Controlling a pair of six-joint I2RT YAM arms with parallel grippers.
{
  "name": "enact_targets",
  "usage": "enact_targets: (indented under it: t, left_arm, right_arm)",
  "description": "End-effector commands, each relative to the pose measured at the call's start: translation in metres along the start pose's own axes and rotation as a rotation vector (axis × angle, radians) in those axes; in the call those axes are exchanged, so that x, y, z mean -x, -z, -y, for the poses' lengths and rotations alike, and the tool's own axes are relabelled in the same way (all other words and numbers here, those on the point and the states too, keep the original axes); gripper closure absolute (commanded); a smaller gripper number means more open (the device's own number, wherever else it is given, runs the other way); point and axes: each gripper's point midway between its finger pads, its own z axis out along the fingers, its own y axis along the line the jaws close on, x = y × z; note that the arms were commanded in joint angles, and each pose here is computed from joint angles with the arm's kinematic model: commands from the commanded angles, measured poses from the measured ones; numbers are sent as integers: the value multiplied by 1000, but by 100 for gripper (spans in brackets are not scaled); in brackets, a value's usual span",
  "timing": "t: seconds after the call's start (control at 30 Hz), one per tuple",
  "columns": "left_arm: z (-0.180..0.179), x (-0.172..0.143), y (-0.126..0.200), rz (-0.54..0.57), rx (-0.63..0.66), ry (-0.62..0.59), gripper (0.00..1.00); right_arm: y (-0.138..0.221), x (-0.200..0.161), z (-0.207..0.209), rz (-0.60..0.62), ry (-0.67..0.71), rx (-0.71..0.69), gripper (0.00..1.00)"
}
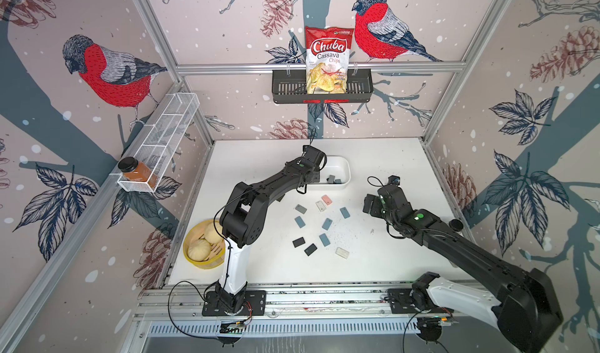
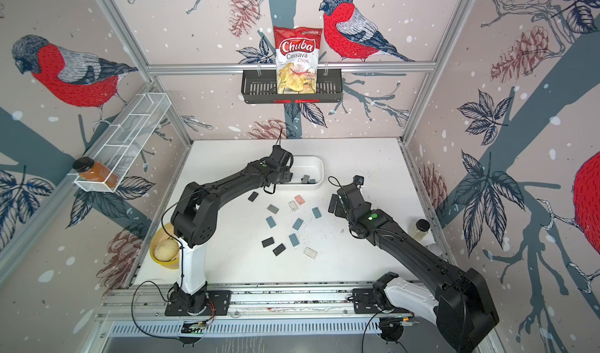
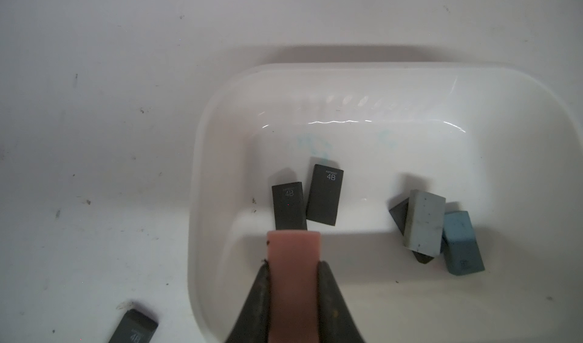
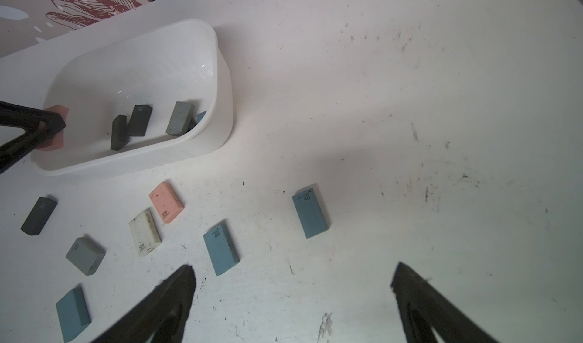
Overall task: Put the eraser in the storage box
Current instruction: Place the eraser in the storage box.
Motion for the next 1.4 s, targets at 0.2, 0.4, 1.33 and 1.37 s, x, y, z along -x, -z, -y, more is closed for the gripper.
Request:
enact_targets:
  t: [0.2, 0.4, 1.33, 1.37]
  left_arm:
    - [-1, -9, -21, -42, 37, -8, 100]
    - [0, -13, -28, -55, 44, -8, 100]
    - [5, -10, -25, -56, 18, -1, 73]
    - [5, -10, -25, -56, 18, -1, 73]
  right_arm:
    - [0, 2, 3, 13, 8, -13, 0]
    - [0, 1, 3, 10, 8, -12, 0]
    - [-1, 0, 5, 12, 6, -18, 0]
    - [0, 0, 5, 12, 7, -20, 0]
